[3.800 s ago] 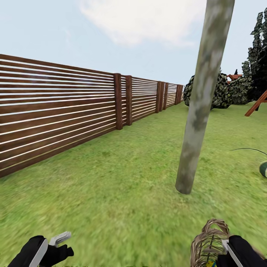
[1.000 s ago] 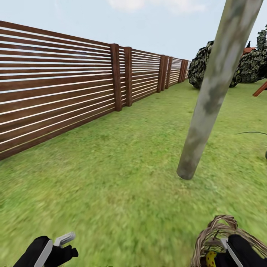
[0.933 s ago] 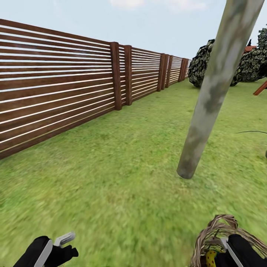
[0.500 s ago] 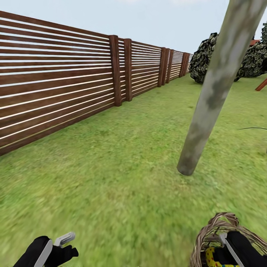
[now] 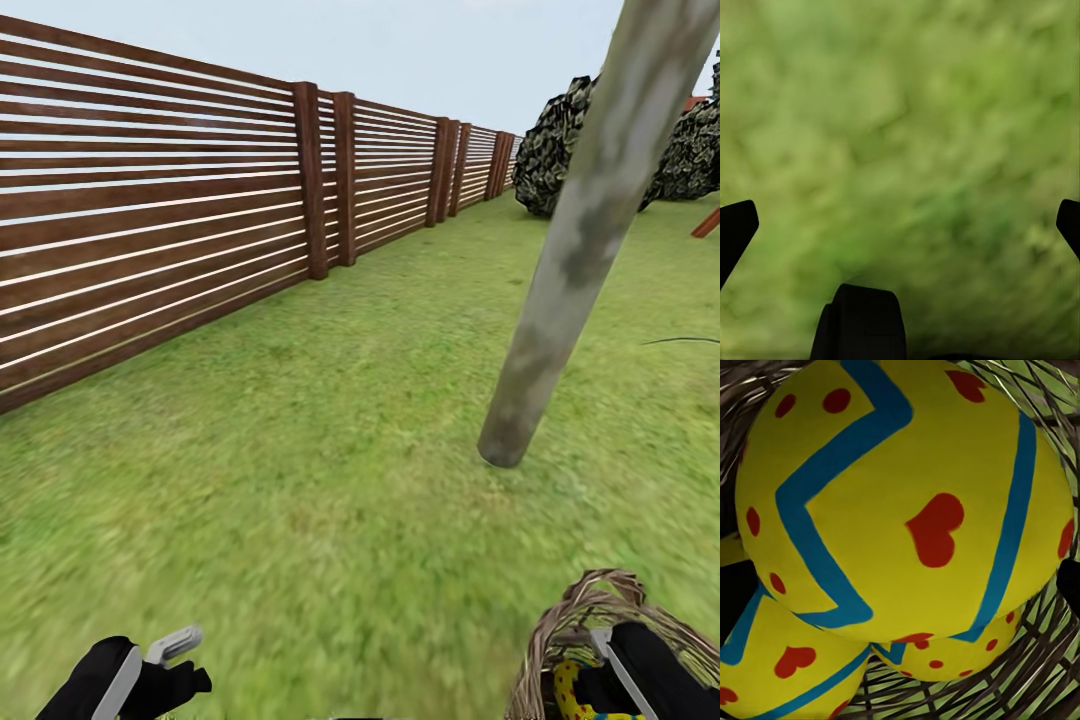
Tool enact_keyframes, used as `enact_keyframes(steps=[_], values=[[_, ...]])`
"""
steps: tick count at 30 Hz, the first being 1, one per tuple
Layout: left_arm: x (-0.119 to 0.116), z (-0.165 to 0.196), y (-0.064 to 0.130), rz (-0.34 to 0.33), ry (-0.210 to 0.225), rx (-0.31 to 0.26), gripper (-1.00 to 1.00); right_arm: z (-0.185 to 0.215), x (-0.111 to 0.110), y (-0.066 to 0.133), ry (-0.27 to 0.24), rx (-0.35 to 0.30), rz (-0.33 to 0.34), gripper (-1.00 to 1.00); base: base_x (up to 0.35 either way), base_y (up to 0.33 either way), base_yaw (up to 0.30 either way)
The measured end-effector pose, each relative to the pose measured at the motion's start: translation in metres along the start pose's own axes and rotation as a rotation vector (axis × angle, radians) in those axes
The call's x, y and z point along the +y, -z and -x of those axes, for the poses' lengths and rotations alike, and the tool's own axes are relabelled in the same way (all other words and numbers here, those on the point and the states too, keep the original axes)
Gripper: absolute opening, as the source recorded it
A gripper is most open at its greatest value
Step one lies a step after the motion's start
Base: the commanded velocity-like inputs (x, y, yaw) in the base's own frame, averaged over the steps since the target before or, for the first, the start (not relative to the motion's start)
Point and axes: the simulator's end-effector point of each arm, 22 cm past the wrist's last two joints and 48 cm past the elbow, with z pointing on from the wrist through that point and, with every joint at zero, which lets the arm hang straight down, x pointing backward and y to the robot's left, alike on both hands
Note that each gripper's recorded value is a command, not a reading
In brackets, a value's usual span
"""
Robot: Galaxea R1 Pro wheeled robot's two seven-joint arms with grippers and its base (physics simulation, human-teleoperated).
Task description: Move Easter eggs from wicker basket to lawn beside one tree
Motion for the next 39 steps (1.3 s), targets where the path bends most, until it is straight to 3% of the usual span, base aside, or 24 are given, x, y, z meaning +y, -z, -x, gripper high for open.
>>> enact_keyframes(steps=[35,36,39], values=[[-0.004,-0.012,-0.013,0.001,0.001,0.033,1.00,-0.007,0.002,-0.010,0.006,0.027,0.000,1.00,0.000,0.000,0.000],[-0.004,-0.012,-0.013,0.001,0.001,0.034,1.00,-0.007,0.001,-0.010,0.006,0.027,-0.003,-1.00,0.000,0.000,0.000],[-0.004,-0.012,-0.013,0.001,0.001,0.034,1.00,-0.008,0.000,-0.010,0.010,0.029,-0.009,-1.00,0.000,0.000,0.000]])
